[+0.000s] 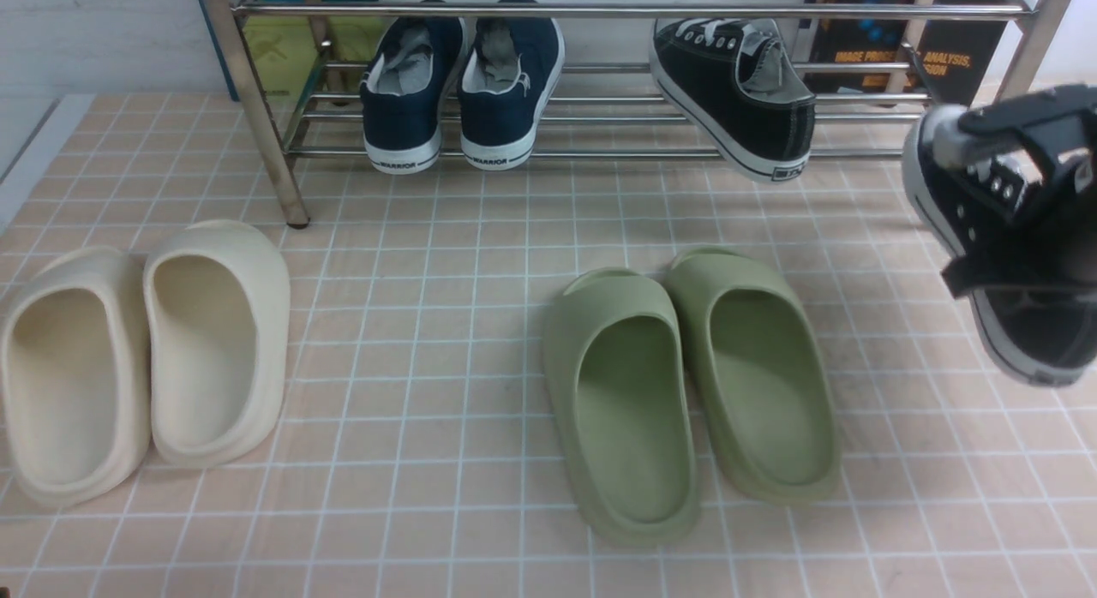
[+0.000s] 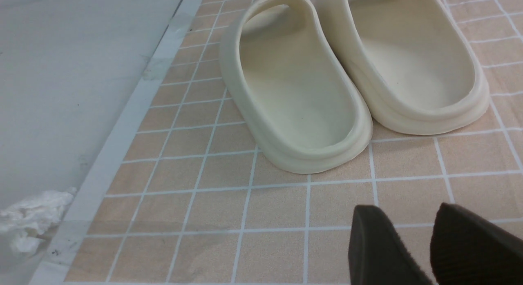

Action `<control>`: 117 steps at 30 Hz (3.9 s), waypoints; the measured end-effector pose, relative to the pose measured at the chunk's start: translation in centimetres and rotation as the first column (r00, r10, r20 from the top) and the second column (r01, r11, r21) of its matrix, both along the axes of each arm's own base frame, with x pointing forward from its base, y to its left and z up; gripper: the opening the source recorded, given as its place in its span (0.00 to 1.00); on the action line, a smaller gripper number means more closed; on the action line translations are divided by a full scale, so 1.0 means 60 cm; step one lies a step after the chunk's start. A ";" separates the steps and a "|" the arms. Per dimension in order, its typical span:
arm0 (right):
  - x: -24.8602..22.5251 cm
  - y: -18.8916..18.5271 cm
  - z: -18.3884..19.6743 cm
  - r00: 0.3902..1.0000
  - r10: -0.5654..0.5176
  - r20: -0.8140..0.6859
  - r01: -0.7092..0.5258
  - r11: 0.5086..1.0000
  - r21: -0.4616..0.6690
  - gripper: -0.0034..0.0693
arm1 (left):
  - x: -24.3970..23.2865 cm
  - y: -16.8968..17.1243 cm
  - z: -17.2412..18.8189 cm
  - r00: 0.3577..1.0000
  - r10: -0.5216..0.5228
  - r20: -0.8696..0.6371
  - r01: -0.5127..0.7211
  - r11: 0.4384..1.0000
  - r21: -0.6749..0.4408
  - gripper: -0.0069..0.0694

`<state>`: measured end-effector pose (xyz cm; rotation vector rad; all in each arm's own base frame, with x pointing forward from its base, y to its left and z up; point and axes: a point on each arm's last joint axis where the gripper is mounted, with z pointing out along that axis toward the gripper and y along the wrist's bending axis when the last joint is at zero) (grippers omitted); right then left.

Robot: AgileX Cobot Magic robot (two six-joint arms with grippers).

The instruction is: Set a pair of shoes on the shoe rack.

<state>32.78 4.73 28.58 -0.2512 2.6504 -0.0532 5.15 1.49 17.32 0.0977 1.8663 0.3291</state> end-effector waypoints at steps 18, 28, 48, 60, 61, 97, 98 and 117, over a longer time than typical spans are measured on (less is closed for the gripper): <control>0.187 0.034 -0.014 0.997 0.046 0.060 -0.046 0.999 0.005 0.05 | 0.000 0.002 0.000 1.000 0.004 -0.005 -0.004 0.999 0.031 0.40; 0.277 0.048 -0.044 0.985 0.143 0.102 -0.138 0.989 -0.052 0.05 | 0.000 0.002 0.000 1.000 0.004 -0.005 -0.004 0.999 0.033 0.40; 0.325 0.061 -0.036 0.960 0.144 0.242 -0.144 0.989 -0.018 0.24 | 0.000 0.003 0.000 1.000 0.006 -0.006 -0.006 0.999 0.048 0.40; 0.238 0.043 0.065 0.989 0.139 0.046 -0.138 0.990 -0.032 0.63 | -0.001 0.003 0.000 1.000 0.007 -0.008 -0.007 0.999 0.053 0.40; 0.229 0.040 0.078 0.989 0.138 0.049 -0.136 0.990 -0.032 0.62 | -0.001 0.003 0.000 1.000 0.007 -0.008 -0.007 0.999 0.053 0.40; -0.457 -0.053 0.199 0.665 0.024 0.746 -0.189 0.972 0.137 0.03 | -0.001 0.004 0.000 1.000 0.009 -0.010 -0.008 0.998 0.061 0.40; -0.461 -0.053 0.199 0.659 0.020 0.752 -0.194 0.971 0.144 0.03 | -0.001 0.004 0.000 1.000 0.009 -0.010 -0.008 0.998 0.061 0.40; -0.436 -0.047 0.124 0.633 -0.045 0.772 -0.200 0.955 0.220 0.03 | -0.001 0.004 0.000 1.000 0.009 -0.010 -0.008 0.998 0.062 0.40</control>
